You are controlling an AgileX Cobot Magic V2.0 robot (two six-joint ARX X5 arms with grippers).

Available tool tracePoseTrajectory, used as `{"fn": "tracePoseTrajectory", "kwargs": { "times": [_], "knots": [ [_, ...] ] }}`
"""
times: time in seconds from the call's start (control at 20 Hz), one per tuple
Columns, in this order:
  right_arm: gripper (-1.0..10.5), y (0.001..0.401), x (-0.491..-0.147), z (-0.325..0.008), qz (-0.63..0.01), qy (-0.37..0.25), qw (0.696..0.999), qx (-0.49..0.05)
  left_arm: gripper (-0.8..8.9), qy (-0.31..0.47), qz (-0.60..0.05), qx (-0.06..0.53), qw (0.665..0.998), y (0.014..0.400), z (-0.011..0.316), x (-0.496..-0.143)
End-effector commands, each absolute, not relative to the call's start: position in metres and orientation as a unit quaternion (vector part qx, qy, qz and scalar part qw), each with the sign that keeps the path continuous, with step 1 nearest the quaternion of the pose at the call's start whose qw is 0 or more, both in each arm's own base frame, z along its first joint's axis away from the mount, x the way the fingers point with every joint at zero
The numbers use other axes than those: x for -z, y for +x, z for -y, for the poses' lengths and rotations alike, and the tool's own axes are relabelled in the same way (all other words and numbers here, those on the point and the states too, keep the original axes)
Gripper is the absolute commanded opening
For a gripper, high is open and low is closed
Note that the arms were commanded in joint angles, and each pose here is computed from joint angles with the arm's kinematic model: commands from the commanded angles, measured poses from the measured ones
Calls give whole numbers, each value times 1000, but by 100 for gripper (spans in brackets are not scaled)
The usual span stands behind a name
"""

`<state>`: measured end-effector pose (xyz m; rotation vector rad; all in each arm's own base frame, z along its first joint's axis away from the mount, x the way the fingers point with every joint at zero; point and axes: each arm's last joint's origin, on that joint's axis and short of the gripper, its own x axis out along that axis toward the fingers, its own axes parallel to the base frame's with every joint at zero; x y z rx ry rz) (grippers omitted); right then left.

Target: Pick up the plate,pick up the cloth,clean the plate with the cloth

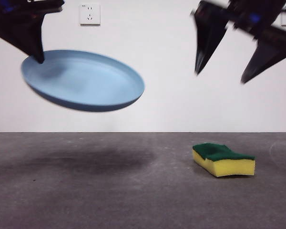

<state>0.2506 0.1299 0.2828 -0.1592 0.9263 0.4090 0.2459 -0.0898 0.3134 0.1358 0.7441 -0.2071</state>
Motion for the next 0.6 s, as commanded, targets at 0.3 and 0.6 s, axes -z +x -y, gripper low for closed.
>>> {"fn": "tracePoseTrajectory", "kwargs": {
  "times": [0.3,0.6],
  "knots": [
    [558,291,-204,-151,-535,-110,818,-180,-8,74,-366,103,922,246,91,-310],
    [490,301,-181,-150,-559,-112,803,-171,-8,80,-370,105,920,246,91,-310]
  ]
}}
